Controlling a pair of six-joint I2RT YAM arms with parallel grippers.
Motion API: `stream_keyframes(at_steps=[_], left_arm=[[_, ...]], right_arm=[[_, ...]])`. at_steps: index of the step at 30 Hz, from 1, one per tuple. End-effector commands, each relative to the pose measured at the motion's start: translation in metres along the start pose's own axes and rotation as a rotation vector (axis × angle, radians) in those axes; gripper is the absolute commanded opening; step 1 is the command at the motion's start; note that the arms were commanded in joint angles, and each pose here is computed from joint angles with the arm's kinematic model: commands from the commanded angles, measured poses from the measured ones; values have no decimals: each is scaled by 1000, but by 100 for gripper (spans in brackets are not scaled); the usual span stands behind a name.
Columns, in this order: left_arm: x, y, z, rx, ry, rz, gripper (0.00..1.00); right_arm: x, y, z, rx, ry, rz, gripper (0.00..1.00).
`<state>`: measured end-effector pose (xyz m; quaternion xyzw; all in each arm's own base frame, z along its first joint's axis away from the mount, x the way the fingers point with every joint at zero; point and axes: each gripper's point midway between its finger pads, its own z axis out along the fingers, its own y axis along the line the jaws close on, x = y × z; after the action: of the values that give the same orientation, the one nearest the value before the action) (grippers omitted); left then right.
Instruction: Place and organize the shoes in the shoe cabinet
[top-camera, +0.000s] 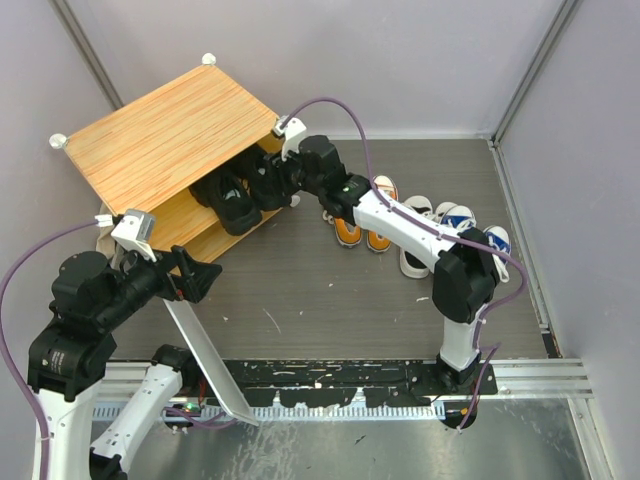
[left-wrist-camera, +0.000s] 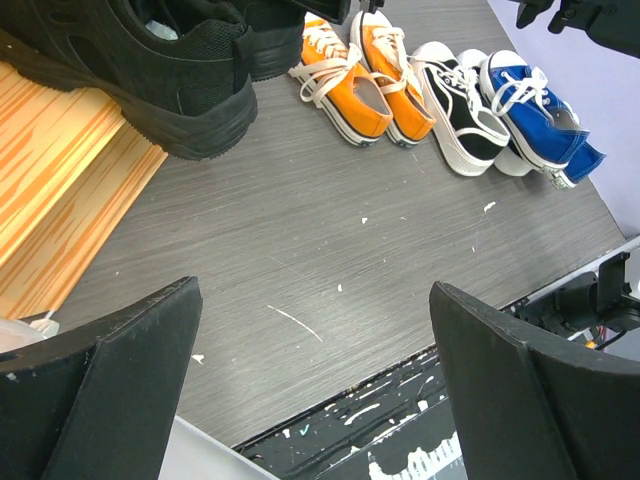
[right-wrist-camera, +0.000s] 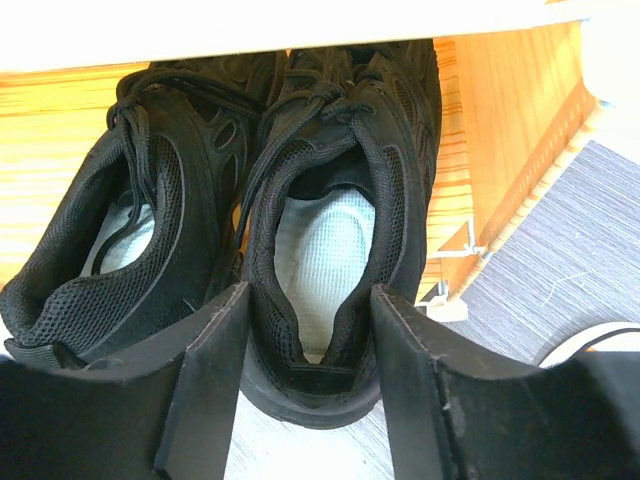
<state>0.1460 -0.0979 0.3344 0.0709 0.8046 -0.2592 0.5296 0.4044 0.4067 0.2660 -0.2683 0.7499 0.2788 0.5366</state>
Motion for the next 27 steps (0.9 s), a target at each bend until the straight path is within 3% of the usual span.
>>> stream_keyframes(at_steps=[1, 2, 5, 6, 16, 27], left_arm=[[7, 5, -1, -25, 39, -9, 98], [7, 4, -1, -25, 36, -8, 98], [6, 4, -1, -25, 34, -7, 98], [5, 4, -1, -25, 33, -6, 98], [4, 2, -4, -21, 28, -3, 98], [6, 3, -2, -21, 36, -2, 98]], right_arm=[[-11, 0, 2, 6, -14, 8, 54], [-10, 0, 3, 10, -9, 9, 47], [-14, -3, 5, 22, -16, 6, 10], [-18, -4, 5, 29, -22, 4, 2], [-98, -6, -9, 71, -196, -57, 1], [-112, -16, 19, 101, -281, -120, 1]])
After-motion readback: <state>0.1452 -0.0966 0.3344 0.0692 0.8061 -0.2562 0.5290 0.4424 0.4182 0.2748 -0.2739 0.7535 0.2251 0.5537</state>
